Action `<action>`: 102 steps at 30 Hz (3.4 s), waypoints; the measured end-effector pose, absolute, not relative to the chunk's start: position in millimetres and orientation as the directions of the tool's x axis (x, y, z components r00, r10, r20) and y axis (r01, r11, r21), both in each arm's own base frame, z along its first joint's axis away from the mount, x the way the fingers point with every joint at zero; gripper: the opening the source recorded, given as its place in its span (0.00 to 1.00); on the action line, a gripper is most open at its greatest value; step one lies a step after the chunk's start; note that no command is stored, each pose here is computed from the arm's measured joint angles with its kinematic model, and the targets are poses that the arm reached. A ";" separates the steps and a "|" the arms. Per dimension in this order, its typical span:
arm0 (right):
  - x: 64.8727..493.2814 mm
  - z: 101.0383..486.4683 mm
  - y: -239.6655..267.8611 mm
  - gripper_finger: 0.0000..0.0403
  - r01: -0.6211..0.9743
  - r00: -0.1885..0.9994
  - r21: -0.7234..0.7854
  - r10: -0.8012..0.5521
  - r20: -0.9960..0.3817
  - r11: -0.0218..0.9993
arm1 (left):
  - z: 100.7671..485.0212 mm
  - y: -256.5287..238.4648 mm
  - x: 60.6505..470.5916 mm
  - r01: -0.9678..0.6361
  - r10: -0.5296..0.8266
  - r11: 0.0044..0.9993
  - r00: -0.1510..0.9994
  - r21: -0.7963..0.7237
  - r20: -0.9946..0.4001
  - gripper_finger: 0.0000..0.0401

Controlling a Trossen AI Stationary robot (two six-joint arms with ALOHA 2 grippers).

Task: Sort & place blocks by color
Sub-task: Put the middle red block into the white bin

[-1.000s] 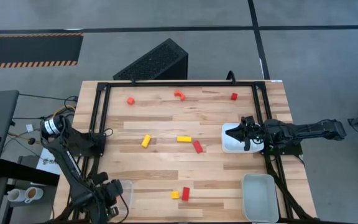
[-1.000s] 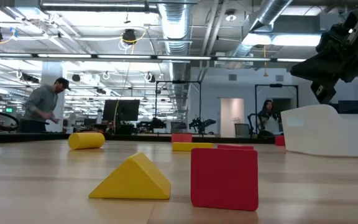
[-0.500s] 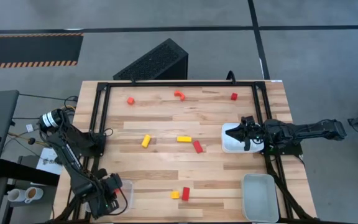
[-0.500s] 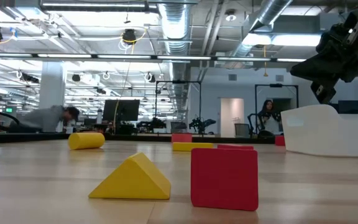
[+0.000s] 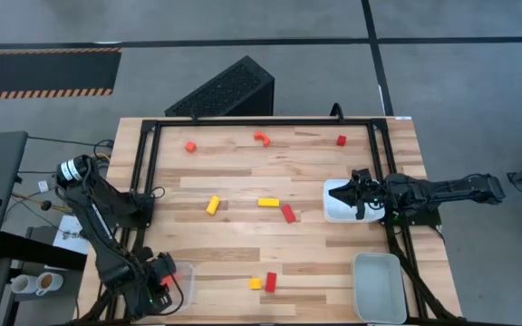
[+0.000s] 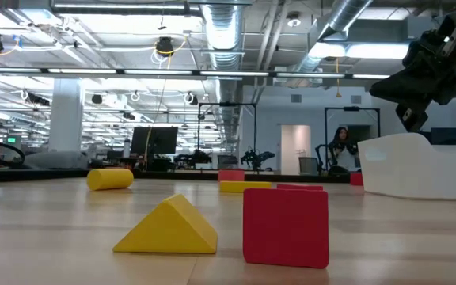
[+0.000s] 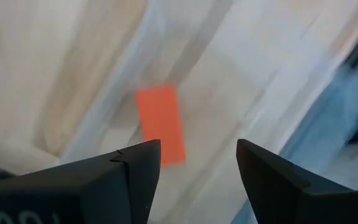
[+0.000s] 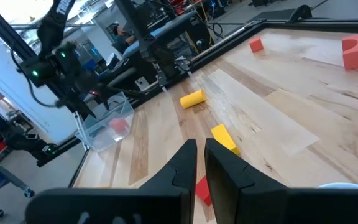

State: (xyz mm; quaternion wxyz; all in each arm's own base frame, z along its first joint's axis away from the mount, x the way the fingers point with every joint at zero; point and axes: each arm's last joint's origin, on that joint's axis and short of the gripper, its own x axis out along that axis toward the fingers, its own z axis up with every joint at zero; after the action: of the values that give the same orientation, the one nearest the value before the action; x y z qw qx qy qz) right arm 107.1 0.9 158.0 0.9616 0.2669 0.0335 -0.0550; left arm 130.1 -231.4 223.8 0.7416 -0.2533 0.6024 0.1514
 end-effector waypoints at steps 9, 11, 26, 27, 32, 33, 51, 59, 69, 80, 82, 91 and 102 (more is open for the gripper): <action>107.1 157.9 0.8 0.14 0.126 0.991 0.509 -0.090 -0.094 0.851 | 283.4 -197.9 133.2 -0.374 0.151 0.907 0.720 -0.195 -0.678 0.46; 107.0 157.9 0.7 0.14 0.130 0.991 0.509 -0.094 -0.094 0.851 | 292.5 -188.2 134.1 -0.354 0.196 0.923 0.770 -0.151 -0.608 0.46; 107.0 157.6 -0.3 0.14 0.141 0.990 0.527 -0.105 -0.097 0.838 | 278.1 -144.3 140.5 -0.221 0.144 0.968 0.876 -0.117 -0.461 0.36; 107.0 157.7 -0.6 0.14 0.142 0.990 0.526 -0.108 -0.096 0.838 | 274.5 -142.4 140.9 -0.208 0.130 0.969 0.889 -0.134 -0.438 0.35; 106.5 165.2 -4.1 0.14 0.177 0.984 0.515 -0.158 -0.080 0.839 | 259.6 -128.2 139.2 -0.162 0.100 0.971 0.943 -0.174 -0.319 0.32; 106.1 171.2 -4.9 0.14 0.174 0.984 0.505 -0.166 -0.061 0.845 | 257.8 -125.3 139.3 -0.155 0.098 0.971 0.953 -0.184 -0.288 0.32; 130.5 238.7 -14.2 0.38 0.254 0.967 0.309 -0.234 -0.100 0.917 | 245.1 -106.5 152.0 -0.189 0.173 0.961 0.980 -0.203 -0.094 0.57; 173.8 255.6 -12.0 0.58 0.242 0.954 0.271 -0.176 -0.244 0.932 | 240.2 -103.1 157.3 -0.265 0.250 0.951 0.962 -0.160 -0.108 0.61; 215.0 261.7 13.8 0.57 0.326 0.896 0.105 -0.272 -0.351 0.939 | 232.0 -100.8 158.6 -0.297 0.271 0.939 0.949 -0.172 -0.158 0.61; 265.4 246.6 40.9 0.55 0.359 0.772 0.068 -0.256 -0.582 0.931 | 231.3 -101.4 158.7 -0.282 0.248 0.931 0.954 -0.231 -0.168 0.61; 274.1 245.7 50.4 0.55 0.367 0.770 0.055 -0.270 -0.578 0.929 | 231.1 -102.3 158.9 -0.258 0.219 0.934 0.960 -0.246 -0.174 0.61; 298.1 211.1 55.1 0.55 0.452 0.663 0.046 -0.301 -0.686 0.891 | 231.1 -103.0 159.0 -0.238 0.192 0.928 0.965 -0.286 -0.179 0.61; 309.2 165.8 40.6 0.64 0.619 0.502 0.077 -0.318 -0.804 0.781 | 231.0 -103.0 159.0 -0.239 0.192 0.926 0.965 -0.291 -0.180 0.61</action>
State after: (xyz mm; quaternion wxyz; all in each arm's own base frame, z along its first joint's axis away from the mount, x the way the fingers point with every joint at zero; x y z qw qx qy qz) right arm 309.2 40.6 165.8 0.8474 0.1811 0.4155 -0.2766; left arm 159.0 -103.0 231.0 0.9786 -0.1571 0.0743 0.1102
